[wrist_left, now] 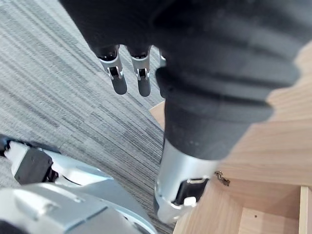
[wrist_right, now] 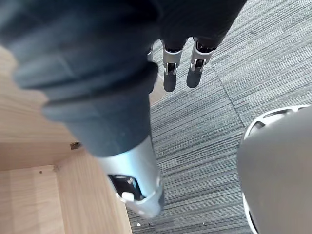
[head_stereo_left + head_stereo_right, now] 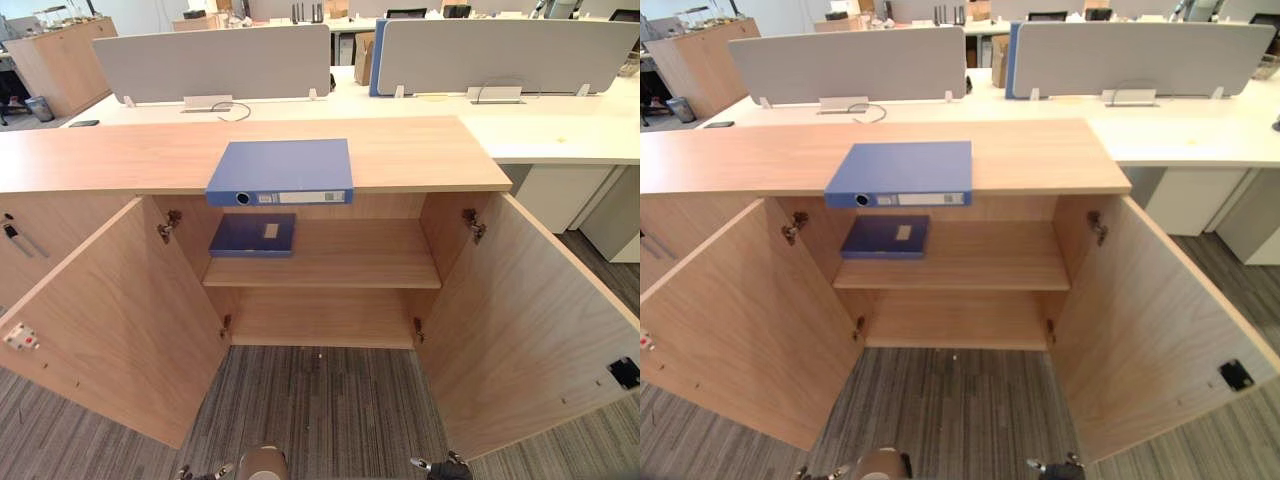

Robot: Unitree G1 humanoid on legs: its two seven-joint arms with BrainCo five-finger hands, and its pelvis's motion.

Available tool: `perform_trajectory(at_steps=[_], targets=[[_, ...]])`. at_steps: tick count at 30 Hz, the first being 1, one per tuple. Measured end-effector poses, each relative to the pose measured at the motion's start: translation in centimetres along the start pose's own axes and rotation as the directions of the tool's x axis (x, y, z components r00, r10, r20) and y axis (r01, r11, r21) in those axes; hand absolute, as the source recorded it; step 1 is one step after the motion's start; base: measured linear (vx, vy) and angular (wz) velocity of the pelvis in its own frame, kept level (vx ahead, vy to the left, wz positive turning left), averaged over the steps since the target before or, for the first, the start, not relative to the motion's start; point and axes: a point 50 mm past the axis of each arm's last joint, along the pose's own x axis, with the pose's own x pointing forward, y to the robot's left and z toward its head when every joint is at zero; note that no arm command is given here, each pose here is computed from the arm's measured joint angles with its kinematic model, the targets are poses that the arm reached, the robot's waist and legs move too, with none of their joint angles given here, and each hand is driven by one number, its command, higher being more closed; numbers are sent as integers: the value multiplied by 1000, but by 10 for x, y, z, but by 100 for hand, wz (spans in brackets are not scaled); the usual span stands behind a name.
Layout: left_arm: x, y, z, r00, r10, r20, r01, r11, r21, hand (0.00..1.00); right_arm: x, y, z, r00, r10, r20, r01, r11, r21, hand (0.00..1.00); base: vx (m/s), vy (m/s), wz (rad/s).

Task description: Walk over to the cabinet, pick up the folder, carry it to the office cabinet, place the folder inside the office cabinet, then close the office cabinet door

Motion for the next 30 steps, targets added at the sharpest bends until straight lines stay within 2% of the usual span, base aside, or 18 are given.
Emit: perform_trajectory(at_steps=[6, 9, 21, 30], targets=[[0, -1, 2, 1000, -3, 16, 2, 998, 64, 0, 1, 3, 6, 1000, -4, 14, 4, 1000, 4, 0, 306, 283, -34], [6, 7, 14, 999, 11, 52, -16, 995, 100, 0, -4, 20, -1, 999, 34, -10, -34, 999, 14, 0, 282, 386, 9], [7, 8, -1, 999, -36, -14, 39, 974, 222, 0, 1, 10, -6, 998, 13, -63, -14, 1000, -14, 0, 166, 168, -20], [6, 10, -12, 991, -108, -84, 113, 992, 62, 0, 1, 9, -2, 999, 39, -35, -40, 998, -43, 0, 16, -12, 4]])
